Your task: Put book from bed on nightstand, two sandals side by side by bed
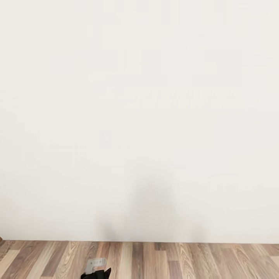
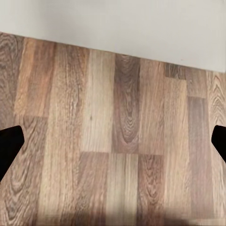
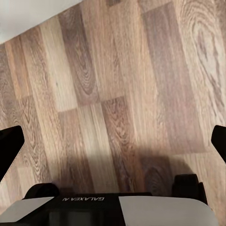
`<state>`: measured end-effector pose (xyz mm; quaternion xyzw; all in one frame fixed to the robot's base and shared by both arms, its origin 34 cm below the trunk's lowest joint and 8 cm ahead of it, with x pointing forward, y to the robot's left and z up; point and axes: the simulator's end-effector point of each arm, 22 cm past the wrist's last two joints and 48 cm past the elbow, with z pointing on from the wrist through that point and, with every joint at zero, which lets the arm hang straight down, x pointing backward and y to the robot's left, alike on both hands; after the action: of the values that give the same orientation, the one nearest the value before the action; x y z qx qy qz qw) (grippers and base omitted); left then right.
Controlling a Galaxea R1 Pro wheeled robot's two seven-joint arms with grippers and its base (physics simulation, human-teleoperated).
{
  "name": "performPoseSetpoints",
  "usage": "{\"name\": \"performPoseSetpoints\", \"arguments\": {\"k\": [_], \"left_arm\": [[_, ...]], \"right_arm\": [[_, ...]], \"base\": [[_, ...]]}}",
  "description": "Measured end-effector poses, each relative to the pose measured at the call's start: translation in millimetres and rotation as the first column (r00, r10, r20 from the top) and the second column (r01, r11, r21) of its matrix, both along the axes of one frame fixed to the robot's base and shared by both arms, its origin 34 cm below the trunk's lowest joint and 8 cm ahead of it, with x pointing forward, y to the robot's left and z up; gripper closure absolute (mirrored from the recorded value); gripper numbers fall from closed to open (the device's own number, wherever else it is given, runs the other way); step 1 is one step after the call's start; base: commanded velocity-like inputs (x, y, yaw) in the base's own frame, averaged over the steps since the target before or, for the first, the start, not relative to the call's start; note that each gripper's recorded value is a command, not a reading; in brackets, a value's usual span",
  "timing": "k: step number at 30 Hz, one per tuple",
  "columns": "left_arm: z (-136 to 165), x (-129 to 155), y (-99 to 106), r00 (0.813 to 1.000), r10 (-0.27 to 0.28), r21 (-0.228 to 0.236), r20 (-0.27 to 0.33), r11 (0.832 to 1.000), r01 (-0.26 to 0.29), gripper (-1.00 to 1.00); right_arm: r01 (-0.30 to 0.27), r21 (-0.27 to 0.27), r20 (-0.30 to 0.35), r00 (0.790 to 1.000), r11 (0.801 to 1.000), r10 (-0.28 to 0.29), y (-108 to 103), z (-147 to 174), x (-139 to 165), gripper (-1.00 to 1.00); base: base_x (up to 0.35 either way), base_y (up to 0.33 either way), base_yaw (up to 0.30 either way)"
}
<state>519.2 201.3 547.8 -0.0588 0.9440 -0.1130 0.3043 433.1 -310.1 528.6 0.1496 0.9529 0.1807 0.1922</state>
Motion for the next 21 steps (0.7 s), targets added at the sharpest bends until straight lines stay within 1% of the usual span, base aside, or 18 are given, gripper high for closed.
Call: {"name": "performPoseSetpoints", "arguments": {"k": [16,19,21], "left_arm": [[0.0,0.0,0.0,1.0,0.0,0.0,0.0,1.0,0.0,-1.0],[0.0,0.0,-0.1,1.0,0.0,0.0,0.0,1.0,0.0,-1.0],[-0.2,0.1,-0.1,1.0,0.0,0.0,0.0,1.0,0.0,-1.0]], "right_arm": [[0.0,0.0,0.001,1.0,1.0,0.0,-0.3,0.2,0.5,-1.0],[0.0,0.0,0.001,1.0,1.0,0.0,-0.3,0.2,0.5,-1.0],[0.0,-0.001,0.001,1.0,1.0,0.0,-0.3,0.1,0.6,-1.0]], "base": [[0.328,0.0,-0.002],[0.297,0.0,-0.12],[0.148,0.0,-0.182]]}}
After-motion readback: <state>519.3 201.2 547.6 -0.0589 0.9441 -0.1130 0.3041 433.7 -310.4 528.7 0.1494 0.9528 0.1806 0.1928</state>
